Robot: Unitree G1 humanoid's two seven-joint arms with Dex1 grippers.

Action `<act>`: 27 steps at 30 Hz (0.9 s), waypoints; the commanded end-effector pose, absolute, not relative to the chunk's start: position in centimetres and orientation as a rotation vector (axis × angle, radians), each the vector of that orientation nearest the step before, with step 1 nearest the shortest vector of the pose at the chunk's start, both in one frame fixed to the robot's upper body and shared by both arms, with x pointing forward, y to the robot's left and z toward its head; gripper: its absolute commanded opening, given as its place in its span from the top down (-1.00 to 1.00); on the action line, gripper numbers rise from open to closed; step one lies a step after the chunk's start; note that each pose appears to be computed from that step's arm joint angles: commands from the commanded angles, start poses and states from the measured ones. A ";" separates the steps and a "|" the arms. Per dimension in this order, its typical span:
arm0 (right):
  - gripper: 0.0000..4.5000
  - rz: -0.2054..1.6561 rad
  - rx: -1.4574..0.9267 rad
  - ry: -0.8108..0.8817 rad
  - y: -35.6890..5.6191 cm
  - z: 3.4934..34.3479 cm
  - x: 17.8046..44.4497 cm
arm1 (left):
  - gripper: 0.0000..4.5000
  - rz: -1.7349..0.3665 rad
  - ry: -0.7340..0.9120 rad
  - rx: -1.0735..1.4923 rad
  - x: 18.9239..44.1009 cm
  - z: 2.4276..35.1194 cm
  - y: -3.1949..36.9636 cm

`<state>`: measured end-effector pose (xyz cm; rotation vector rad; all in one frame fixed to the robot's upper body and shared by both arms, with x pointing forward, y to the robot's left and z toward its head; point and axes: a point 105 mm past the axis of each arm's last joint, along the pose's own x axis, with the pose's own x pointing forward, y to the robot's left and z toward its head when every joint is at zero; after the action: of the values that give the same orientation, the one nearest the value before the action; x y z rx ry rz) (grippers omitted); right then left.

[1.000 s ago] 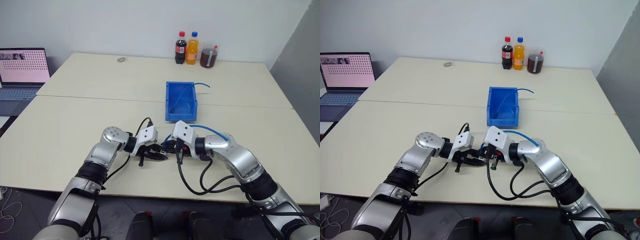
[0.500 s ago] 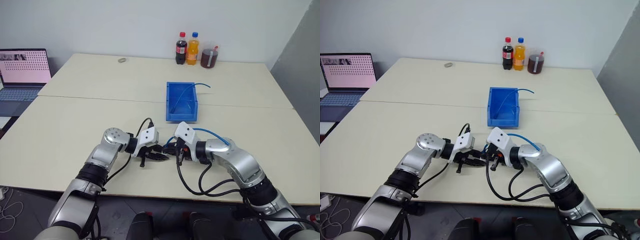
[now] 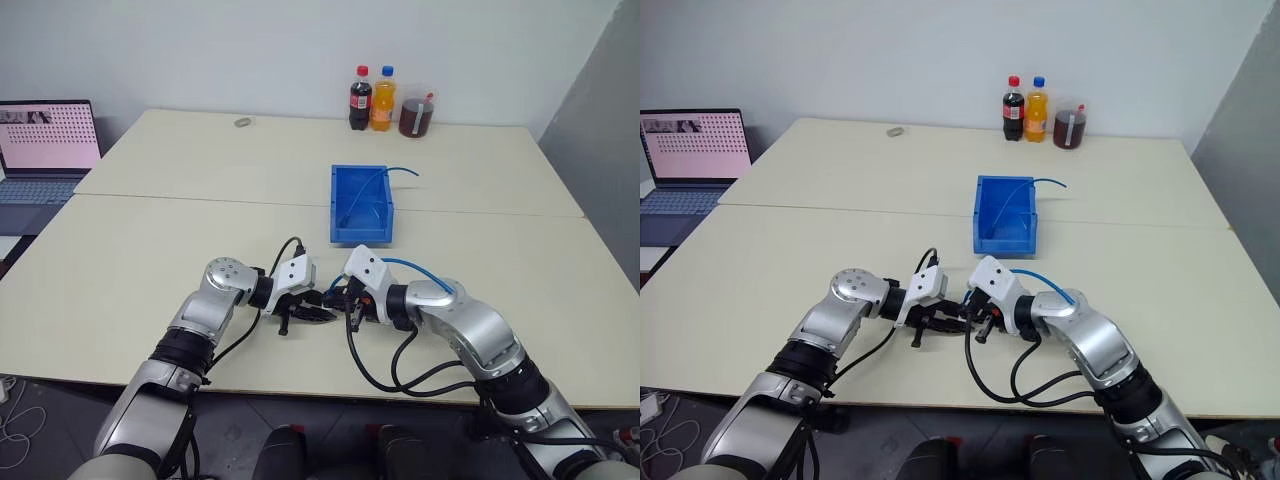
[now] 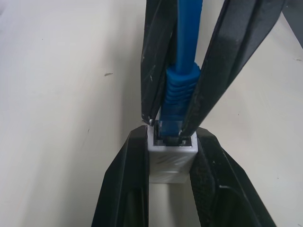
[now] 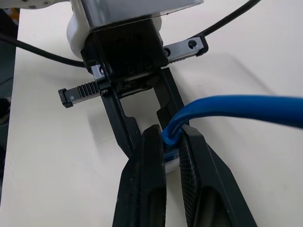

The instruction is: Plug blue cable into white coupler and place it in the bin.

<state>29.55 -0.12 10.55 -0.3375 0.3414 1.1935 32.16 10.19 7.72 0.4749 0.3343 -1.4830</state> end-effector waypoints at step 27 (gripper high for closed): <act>0.95 1.092 -0.259 0.077 -2.5 18.8 31.3 | -1.00 -1.193 0.135 0.357 33.4 12.7 13.0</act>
<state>31.18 -2.07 15.68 -0.2725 0.1819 1.1131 32.66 12.54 10.27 0.3496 0.2190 -1.2544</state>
